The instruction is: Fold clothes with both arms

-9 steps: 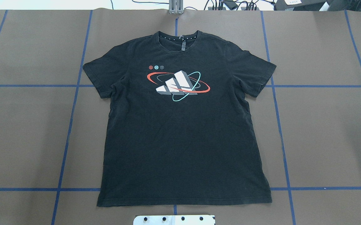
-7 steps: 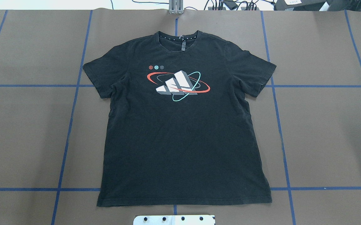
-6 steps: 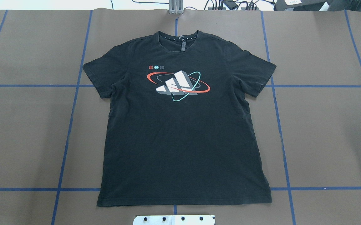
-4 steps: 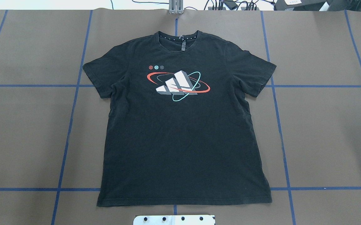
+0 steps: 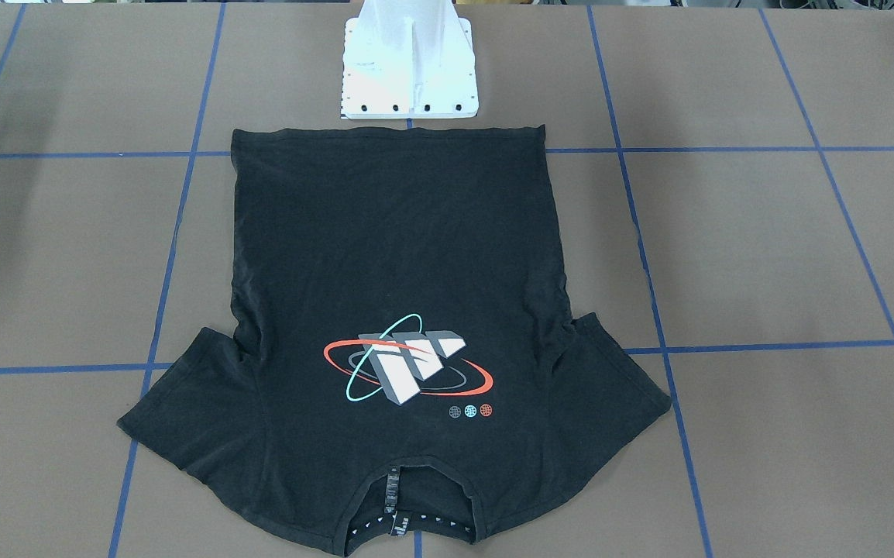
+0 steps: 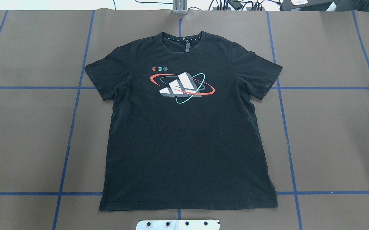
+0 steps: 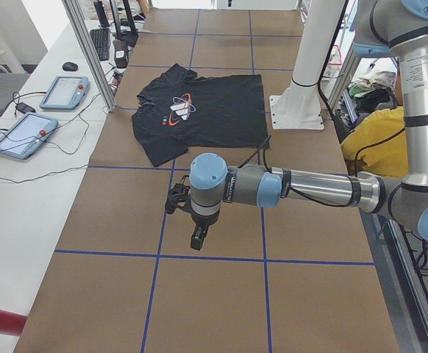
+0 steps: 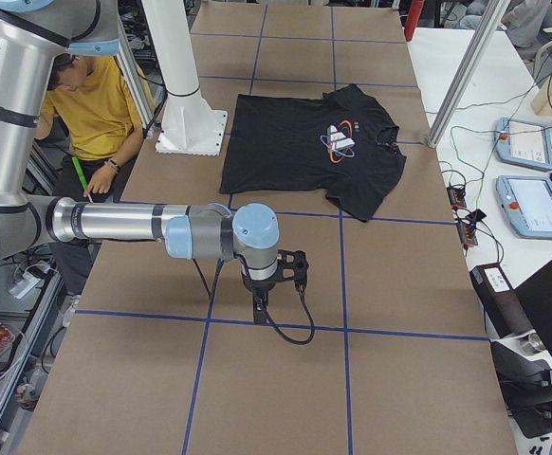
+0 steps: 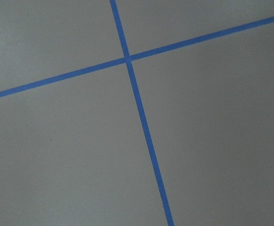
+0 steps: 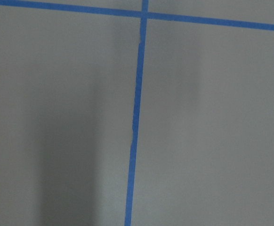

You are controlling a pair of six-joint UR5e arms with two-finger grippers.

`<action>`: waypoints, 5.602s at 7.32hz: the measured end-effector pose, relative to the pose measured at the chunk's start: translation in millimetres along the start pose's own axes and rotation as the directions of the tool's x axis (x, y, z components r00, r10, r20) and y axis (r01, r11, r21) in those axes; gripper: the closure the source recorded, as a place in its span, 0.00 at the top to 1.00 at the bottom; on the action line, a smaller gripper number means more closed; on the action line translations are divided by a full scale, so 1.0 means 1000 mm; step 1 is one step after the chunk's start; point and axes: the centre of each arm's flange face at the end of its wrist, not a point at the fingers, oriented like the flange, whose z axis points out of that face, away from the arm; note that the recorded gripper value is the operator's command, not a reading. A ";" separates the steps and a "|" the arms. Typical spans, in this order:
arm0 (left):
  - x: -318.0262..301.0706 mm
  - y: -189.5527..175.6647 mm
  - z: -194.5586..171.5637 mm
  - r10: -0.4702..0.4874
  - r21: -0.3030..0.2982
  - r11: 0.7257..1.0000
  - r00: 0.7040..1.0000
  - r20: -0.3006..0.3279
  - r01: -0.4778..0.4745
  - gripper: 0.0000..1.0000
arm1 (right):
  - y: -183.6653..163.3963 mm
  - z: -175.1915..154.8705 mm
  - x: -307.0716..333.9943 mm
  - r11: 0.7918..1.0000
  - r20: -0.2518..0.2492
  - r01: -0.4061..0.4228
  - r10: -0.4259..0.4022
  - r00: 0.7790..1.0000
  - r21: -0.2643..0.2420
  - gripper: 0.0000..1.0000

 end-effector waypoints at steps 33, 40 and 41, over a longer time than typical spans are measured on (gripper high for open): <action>0.170 -0.245 0.032 0.217 0.433 0.889 0.970 -0.107 -0.150 1.00 | -0.291 0.191 -0.357 0.947 0.173 -0.033 -0.024 0.985 0.319 0.00; 0.169 -0.245 0.032 0.214 0.432 0.890 0.971 -0.108 -0.147 1.00 | -0.314 0.132 -0.499 0.927 0.259 -0.101 0.004 0.966 0.362 0.00; 0.170 -0.245 0.032 0.214 0.432 0.890 0.971 -0.109 -0.148 1.00 | -0.316 0.131 -0.537 0.924 0.236 -0.117 0.030 0.971 0.365 0.00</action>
